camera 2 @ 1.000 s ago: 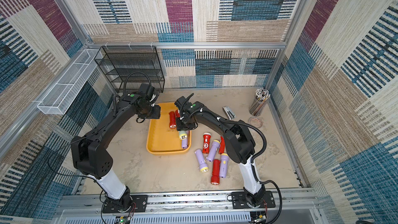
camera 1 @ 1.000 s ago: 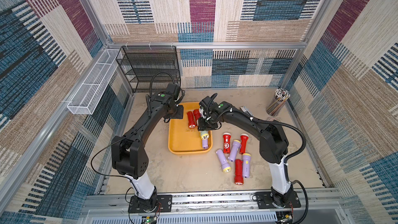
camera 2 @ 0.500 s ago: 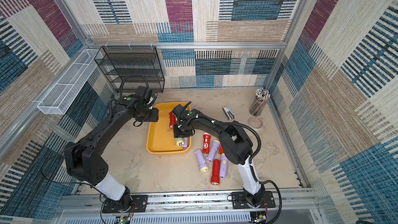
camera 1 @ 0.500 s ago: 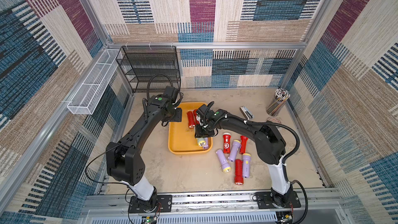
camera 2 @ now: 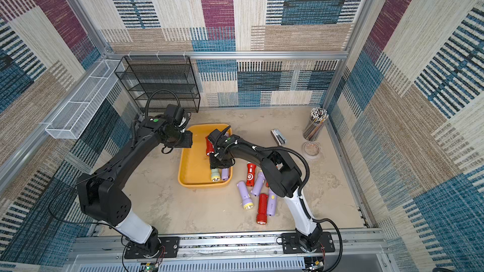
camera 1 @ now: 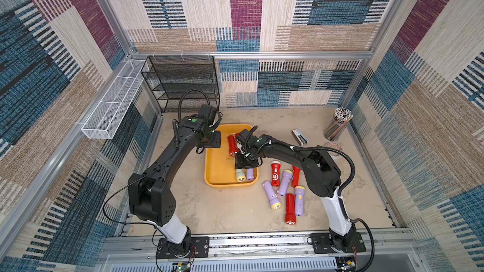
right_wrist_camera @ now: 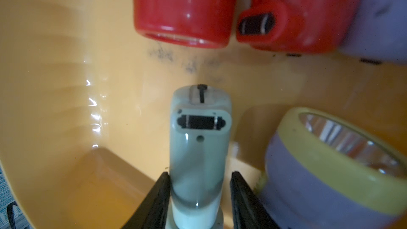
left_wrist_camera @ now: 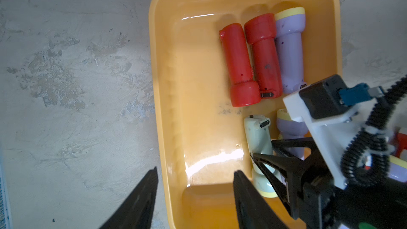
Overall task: Put the flashlights into the storage boxes
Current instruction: Place the flashlight at the storage box, then pick up the flashlight from the center of the board.
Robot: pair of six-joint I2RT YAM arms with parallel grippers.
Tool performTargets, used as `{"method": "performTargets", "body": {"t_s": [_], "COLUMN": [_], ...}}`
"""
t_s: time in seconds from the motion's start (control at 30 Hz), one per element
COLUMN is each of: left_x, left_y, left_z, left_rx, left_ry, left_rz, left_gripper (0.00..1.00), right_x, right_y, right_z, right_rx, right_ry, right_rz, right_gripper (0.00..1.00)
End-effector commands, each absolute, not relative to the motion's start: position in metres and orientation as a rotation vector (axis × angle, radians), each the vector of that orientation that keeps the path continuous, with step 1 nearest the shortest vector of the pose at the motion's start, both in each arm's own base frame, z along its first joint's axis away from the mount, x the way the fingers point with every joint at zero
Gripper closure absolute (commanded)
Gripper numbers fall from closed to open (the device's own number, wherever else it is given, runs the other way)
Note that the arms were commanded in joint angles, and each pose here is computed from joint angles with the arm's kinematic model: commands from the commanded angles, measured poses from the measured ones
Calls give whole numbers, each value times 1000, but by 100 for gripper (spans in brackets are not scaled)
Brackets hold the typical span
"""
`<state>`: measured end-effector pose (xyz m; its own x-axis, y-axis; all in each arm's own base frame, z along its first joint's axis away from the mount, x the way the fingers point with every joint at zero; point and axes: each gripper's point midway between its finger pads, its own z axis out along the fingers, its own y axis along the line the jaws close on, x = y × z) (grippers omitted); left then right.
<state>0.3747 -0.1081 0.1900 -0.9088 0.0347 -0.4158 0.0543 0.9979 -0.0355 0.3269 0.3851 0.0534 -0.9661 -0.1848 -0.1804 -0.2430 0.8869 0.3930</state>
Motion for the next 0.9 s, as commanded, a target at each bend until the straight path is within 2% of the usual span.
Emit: {"method": "performTargets", "body": {"t_s": [0.0,0.13,0.33,0.63,0.73,0.87], "left_x": [380,383,388,404,407,405], "left_y": [-107,-108,-109,-123,-135,-165], "left_z": [191,189,193,210,212,210], "left_rx": [40,39,35,19,15,61], "left_ry": [2700,2701,2681,2632,2635,2651], "left_rz": [-57,-63,-66,-144,-205,-277], "left_gripper": [41,42,42,41,41,41], "right_x": [328,329,347,386,389,387], "right_y": [383,381,373,320,291,249], "right_z": [55,64,114,151,148,148], "right_rx": [-326,-337,-369,-306,-246,-138], "right_ry": [2922,2921,2835,2766,2771,2757], "right_rz": [604,589,500,337,300,273], "right_gripper": [49,48,44,38,27,5]}}
